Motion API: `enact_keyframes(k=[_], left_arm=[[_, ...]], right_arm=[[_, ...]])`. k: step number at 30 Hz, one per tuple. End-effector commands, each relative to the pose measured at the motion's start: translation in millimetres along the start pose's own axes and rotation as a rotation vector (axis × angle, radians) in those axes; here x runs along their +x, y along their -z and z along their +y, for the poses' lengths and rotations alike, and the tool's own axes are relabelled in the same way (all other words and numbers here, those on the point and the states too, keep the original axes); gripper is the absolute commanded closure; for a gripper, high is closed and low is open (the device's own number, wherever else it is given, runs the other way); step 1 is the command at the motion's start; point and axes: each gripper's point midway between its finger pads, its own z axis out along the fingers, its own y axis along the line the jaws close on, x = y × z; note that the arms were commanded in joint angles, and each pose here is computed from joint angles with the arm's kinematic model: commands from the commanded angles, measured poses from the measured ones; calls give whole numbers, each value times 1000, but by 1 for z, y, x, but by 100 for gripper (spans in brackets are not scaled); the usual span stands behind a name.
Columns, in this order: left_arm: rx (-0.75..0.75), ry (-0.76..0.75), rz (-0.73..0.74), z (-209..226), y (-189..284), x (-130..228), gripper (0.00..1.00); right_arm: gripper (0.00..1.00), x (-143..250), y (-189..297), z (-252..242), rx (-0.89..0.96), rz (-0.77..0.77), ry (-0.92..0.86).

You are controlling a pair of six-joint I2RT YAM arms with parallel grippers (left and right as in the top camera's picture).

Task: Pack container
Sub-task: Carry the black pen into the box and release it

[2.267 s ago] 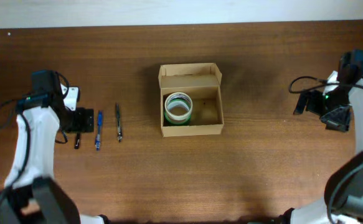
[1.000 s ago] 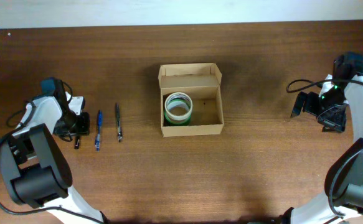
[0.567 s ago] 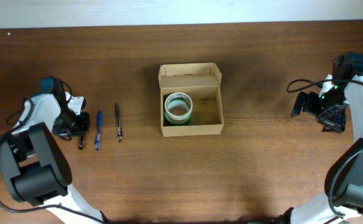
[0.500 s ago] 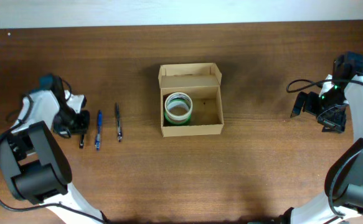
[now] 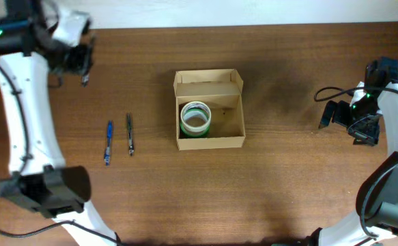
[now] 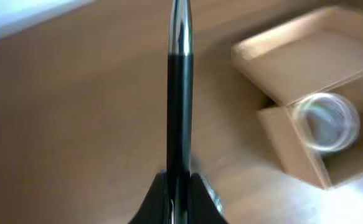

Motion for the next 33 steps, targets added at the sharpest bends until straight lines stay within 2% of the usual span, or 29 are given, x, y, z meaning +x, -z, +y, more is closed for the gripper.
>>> enact_keyframes(k=[1, 8, 14, 17, 21, 26, 33], left_arm=[[98, -397, -93, -87, 24, -34, 99], [122, -845, 30, -210, -8, -24, 98], [131, -1040, 232, -265, -61, 14, 98], [175, -1076, 369, -275, -93, 46, 99], [203, -1060, 474, -272, -126, 74, 99], [213, -1042, 479, -272, -150, 86, 98], [297, -1020, 467, -285, -159, 96, 98]], right_arm=[[1, 1, -2, -1, -8, 10, -11], [1, 1, -2, -1, -8, 10, -11], [1, 1, -2, -1, -8, 10, -11], [1, 1, -2, -1, -8, 10, -11], [1, 1, -2, -1, -8, 10, -11], [1, 1, -2, -1, -8, 10, -11], [1, 1, -2, -1, -8, 10, -11]])
